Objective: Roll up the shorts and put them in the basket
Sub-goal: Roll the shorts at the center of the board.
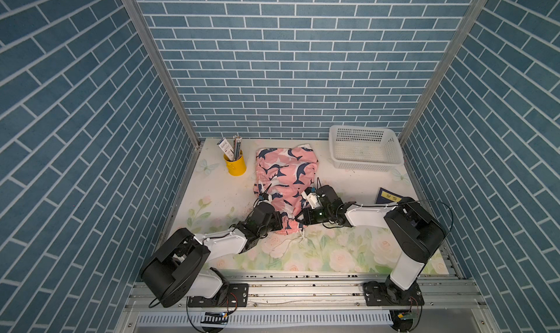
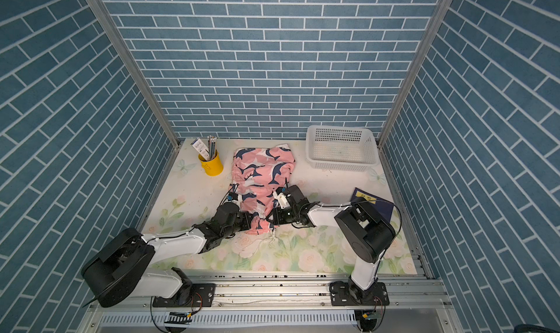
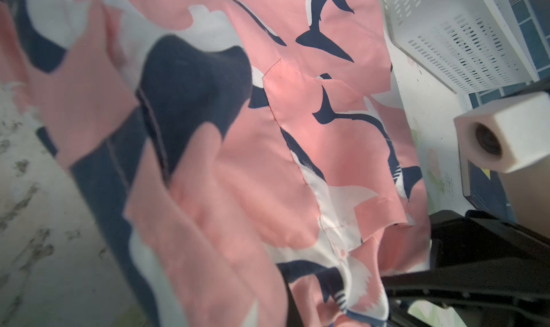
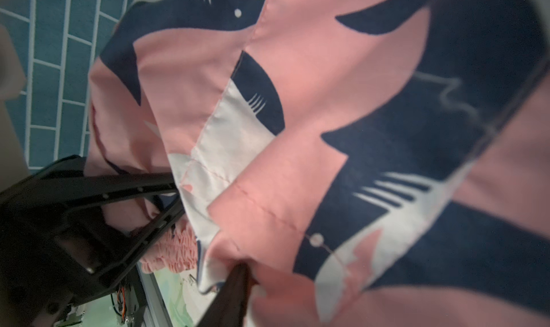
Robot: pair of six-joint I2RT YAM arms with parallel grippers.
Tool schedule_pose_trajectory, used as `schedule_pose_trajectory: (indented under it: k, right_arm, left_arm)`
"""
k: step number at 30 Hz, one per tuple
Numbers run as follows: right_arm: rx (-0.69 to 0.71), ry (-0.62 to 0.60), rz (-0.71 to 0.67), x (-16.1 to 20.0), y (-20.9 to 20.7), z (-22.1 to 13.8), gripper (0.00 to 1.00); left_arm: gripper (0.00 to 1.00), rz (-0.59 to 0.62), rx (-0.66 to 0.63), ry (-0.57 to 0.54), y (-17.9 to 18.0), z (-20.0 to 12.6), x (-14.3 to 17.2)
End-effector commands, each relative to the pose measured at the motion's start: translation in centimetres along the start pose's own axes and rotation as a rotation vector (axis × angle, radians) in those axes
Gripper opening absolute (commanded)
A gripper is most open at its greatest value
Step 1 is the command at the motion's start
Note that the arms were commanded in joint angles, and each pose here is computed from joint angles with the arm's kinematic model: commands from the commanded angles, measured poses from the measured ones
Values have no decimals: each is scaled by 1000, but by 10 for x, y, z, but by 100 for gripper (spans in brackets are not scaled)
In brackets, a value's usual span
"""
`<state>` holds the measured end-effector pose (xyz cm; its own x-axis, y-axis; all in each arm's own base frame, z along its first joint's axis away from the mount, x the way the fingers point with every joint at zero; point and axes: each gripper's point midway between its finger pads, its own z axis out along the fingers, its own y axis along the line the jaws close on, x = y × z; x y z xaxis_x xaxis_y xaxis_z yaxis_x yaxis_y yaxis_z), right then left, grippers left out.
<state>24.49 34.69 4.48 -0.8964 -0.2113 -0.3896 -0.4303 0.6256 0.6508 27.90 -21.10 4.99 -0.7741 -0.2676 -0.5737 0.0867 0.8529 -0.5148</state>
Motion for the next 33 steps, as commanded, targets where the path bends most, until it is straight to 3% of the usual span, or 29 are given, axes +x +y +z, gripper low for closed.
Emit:
schedule_pose_trajectory:
  k: [1, 3, 5, 6, 8, 10, 18, 22, 23, 25, 28, 33]
  right_arm:
    - [-16, 18, 12, 6, 2, -2, 19]
    - [-36, 12, 31, 3, 3, -6, 6]
    - [-56, 0, 53, -3, 4, -11, 7]
    - [-57, -12, 58, -7, 4, -15, 9]
    - [-33, -30, 32, -15, 3, -23, 33]
    - [41, -37, -19, -20, -3, -29, 47]
    - [352, -81, -260, -27, -21, -62, 65]
    - [465, -228, -529, -35, 9, -75, 75]
    - [476, -270, -610, -35, 20, -77, 81]
    - [467, -356, -777, -33, 45, -78, 83]
    - [418, -441, -900, -28, 69, -73, 89]
    - [453, -437, -1038, -20, 72, -52, 90]
  left_arm:
    - [0, -22, 4, -9, 0, -5, -8]
    - [0, -35, 22, -8, -3, -8, -12]
    - [0, -52, 27, -5, -6, -11, -18]
    - [0, -60, 23, 3, -6, -12, -21]
    - [0, -65, 19, 22, -9, -12, -27]
    - [0, -73, 18, 39, -14, -11, -35]
    - [0, -129, 9, 113, -11, -7, -43]
    - [0, -142, 8, 131, -9, -7, -43]
    - [0, -144, 15, 136, -10, -7, -43]
    - [0, -154, 28, 147, -12, -7, -43]
    - [0, -163, 41, 150, -15, -6, -46]
    - [0, -167, 63, 153, -19, -6, -49]
